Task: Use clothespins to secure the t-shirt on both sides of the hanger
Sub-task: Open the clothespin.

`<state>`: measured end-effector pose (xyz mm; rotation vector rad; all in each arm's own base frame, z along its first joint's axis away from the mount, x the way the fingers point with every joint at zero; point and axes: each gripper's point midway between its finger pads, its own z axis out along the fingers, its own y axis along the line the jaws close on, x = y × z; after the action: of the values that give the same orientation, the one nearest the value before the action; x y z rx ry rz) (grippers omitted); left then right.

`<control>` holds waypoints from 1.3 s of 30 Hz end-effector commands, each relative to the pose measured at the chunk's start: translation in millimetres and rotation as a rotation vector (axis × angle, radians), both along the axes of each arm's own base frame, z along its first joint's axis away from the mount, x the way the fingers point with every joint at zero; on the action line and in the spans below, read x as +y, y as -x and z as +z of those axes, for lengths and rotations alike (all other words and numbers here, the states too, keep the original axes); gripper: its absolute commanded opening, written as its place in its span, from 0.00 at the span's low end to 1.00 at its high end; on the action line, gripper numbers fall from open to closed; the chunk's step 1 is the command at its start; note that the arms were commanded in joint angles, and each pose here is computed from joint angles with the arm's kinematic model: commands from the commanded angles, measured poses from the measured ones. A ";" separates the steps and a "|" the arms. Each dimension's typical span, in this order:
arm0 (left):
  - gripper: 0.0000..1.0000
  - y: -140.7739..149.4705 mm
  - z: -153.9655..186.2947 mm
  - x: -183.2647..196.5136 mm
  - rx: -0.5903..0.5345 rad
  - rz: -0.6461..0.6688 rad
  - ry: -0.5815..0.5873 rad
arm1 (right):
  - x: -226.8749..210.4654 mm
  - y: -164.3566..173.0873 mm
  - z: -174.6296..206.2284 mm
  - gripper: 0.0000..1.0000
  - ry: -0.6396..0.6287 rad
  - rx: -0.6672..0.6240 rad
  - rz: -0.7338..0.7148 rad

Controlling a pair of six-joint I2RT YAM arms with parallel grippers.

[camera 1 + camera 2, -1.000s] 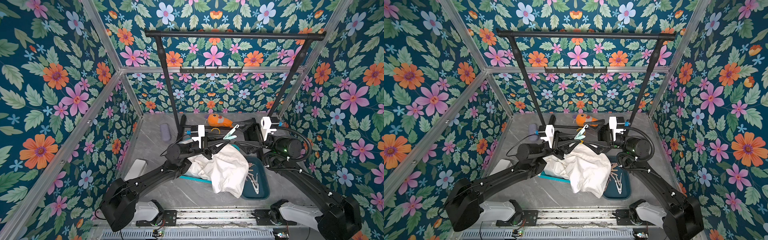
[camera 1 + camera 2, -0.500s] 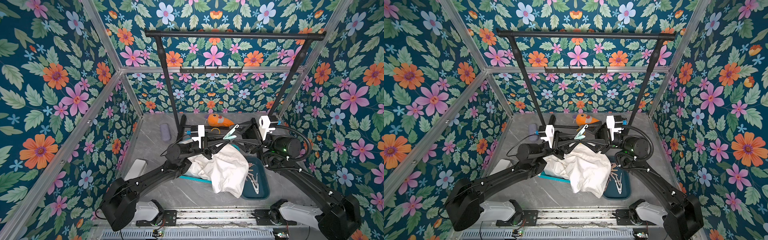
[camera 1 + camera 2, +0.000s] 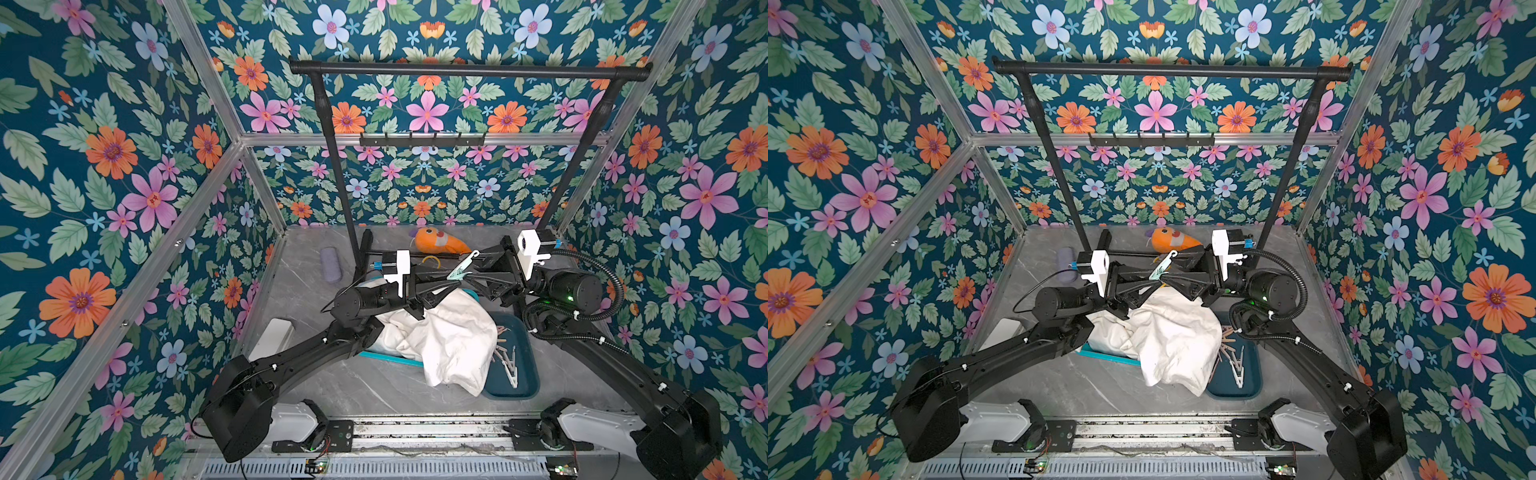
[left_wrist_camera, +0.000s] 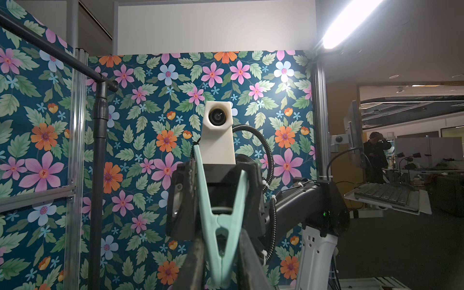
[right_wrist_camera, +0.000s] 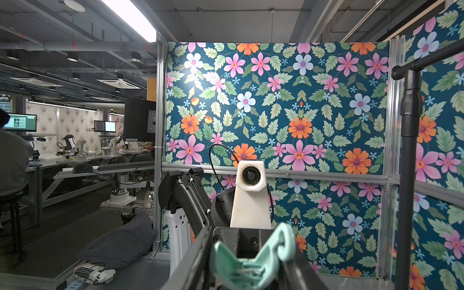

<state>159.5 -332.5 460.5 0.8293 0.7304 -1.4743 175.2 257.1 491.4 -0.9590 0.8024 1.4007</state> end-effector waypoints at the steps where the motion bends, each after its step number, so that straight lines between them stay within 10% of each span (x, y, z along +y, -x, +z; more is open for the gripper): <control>1: 0.00 6.1 4.9 3.0 -0.021 -0.017 0.016 | -2.4 7.4 4.8 0.37 -0.011 -0.027 0.011; 11: 0.04 4.1 4.2 3.7 -0.018 -0.002 0.017 | -3.0 8.5 2.8 0.20 -0.006 -0.022 0.011; 24: 0.96 0.2 -14.1 3.3 -0.008 0.059 -0.054 | -3.6 -9.8 -13.5 0.01 0.014 0.053 -0.106; 39: 0.87 -107.4 -90.8 25.5 0.166 0.537 -0.591 | -52.1 -103.5 -90.1 0.00 0.113 0.500 -0.603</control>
<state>239.1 -310.9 418.6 0.8130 1.1934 -0.9667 252.1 223.5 425.4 -0.5469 1.2840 1.1174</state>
